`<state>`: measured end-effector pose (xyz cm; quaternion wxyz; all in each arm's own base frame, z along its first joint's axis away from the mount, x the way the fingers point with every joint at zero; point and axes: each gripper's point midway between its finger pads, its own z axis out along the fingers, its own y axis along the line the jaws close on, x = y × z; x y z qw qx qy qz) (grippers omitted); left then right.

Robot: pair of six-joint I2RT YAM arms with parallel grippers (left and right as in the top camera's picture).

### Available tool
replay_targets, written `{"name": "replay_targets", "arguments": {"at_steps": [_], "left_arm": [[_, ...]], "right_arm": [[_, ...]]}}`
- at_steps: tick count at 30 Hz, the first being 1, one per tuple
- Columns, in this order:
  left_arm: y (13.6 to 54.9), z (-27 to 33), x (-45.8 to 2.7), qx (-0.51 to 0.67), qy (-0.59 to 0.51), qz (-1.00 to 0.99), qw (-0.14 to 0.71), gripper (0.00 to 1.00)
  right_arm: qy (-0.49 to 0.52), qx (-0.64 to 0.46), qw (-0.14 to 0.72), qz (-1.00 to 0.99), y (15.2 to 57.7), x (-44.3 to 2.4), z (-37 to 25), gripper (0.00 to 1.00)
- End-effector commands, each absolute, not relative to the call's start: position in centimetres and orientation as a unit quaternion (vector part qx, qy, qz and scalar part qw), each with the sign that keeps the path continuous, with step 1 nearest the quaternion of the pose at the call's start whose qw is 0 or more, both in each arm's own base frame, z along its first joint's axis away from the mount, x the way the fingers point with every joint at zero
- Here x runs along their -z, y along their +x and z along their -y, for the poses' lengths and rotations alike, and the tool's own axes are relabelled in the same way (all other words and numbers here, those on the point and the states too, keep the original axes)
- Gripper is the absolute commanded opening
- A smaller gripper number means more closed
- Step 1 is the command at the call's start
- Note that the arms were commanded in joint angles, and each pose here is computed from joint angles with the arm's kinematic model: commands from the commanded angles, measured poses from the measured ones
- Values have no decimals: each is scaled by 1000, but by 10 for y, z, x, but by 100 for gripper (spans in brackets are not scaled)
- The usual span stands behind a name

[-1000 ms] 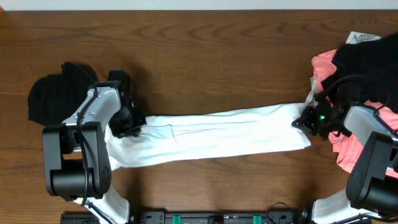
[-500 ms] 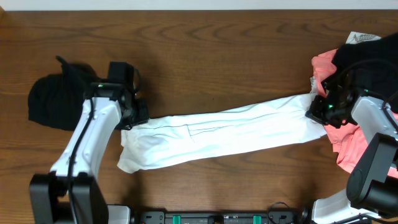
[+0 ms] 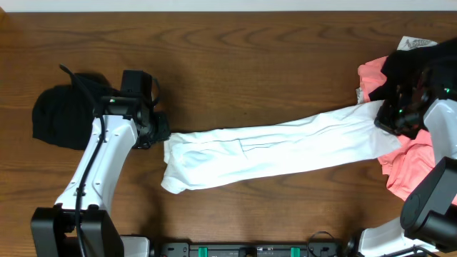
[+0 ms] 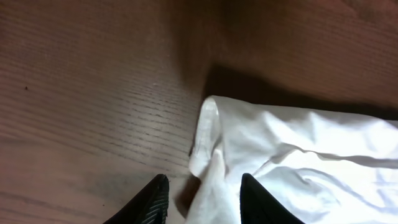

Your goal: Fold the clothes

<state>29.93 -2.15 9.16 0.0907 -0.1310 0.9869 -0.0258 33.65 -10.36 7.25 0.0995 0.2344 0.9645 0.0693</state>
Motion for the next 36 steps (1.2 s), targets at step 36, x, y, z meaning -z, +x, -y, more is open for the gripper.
{"name": "replay_targets", "arguments": {"at_steps": [36], "left_arm": [[308, 19, -97, 20, -131, -985, 109, 38]], "right_arm": [[-54, -85, 32, -994, 305, -91, -138, 1]]}}
